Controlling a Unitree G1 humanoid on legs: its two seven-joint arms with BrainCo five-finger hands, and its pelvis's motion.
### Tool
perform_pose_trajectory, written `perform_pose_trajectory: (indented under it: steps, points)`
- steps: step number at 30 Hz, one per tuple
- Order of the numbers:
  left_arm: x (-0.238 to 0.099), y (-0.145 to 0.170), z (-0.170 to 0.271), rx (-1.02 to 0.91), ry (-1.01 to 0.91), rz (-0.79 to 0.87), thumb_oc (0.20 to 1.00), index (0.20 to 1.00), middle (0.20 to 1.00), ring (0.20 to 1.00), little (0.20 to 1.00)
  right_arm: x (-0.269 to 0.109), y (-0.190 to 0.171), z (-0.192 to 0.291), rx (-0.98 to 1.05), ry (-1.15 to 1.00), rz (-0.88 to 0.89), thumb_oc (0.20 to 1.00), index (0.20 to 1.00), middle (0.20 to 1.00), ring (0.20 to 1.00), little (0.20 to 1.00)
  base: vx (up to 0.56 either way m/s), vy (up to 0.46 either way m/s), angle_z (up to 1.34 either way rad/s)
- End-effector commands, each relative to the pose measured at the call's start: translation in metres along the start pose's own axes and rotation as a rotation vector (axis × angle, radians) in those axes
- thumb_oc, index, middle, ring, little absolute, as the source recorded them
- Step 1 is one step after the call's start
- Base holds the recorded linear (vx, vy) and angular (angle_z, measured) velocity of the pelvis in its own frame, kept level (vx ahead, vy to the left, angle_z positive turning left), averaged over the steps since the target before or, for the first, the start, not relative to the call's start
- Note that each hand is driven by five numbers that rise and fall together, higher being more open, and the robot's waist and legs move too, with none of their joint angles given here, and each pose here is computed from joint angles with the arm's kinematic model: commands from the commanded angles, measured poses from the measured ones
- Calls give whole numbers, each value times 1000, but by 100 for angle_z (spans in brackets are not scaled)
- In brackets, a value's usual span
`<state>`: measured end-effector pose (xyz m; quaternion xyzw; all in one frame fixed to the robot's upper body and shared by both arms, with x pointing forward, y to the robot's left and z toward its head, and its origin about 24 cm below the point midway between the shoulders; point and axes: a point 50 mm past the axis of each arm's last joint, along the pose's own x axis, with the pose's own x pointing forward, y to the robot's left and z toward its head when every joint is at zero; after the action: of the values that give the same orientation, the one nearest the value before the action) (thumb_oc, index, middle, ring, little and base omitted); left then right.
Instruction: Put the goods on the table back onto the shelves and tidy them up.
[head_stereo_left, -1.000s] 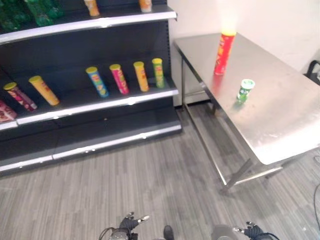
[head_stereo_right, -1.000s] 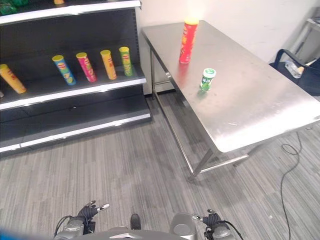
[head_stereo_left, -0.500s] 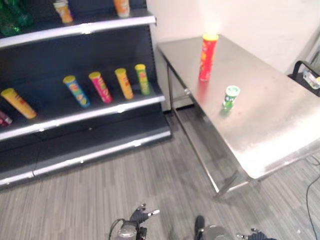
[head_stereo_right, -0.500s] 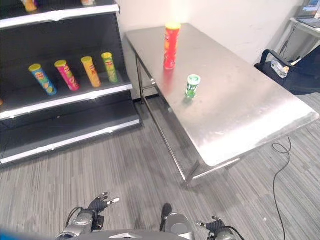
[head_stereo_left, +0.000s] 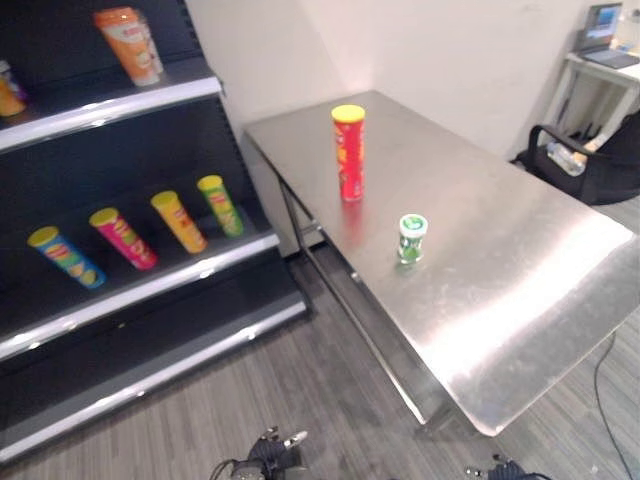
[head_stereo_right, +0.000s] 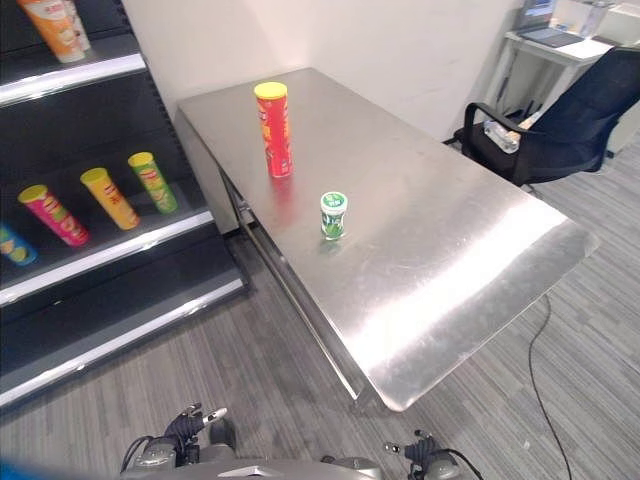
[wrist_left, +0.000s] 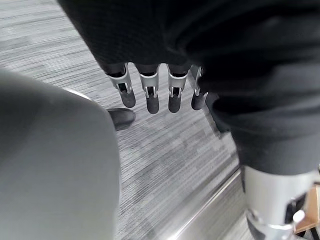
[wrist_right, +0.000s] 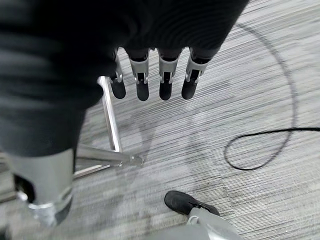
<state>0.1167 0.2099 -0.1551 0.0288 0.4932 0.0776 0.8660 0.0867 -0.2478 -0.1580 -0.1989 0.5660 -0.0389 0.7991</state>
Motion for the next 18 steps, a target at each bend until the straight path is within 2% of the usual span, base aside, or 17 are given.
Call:
perform_pose_trajectory:
  steps: [1, 7, 12, 16, 18]
  points:
    - [4, -1, 22, -9, -80, 11, 1000, 1000, 1000, 1000, 1000, 1, -16, -2, 24, 9, -54, 1000, 1000, 1000, 1000, 1000, 171, 283, -76]
    - [6, -7, 32, 47, -115, -21, 1000, 1000, 1000, 1000, 1000, 0, -16, -10, 35, 47, -46, 1000, 1000, 1000, 1000, 1000, 181, 430, -53]
    - [6, 10, 42, 127, -145, 5, 1000, 1000, 1000, 1000, 1000, 1, -22, -1, 116, 16, -64, 1000, 1000, 1000, 1000, 1000, 102, 523, -67]
    - [6, 26, 43, 141, -137, 47, 1000, 1000, 1000, 1000, 1000, 0, -43, -6, 194, 21, -142, 1000, 1000, 1000, 1000, 1000, 52, 338, -54]
    - [6, 32, 46, 144, -147, 60, 1000, 1000, 1000, 1000, 1000, -4, -59, -24, 255, 70, -203, 1000, 1000, 1000, 1000, 1000, 63, 217, -17]
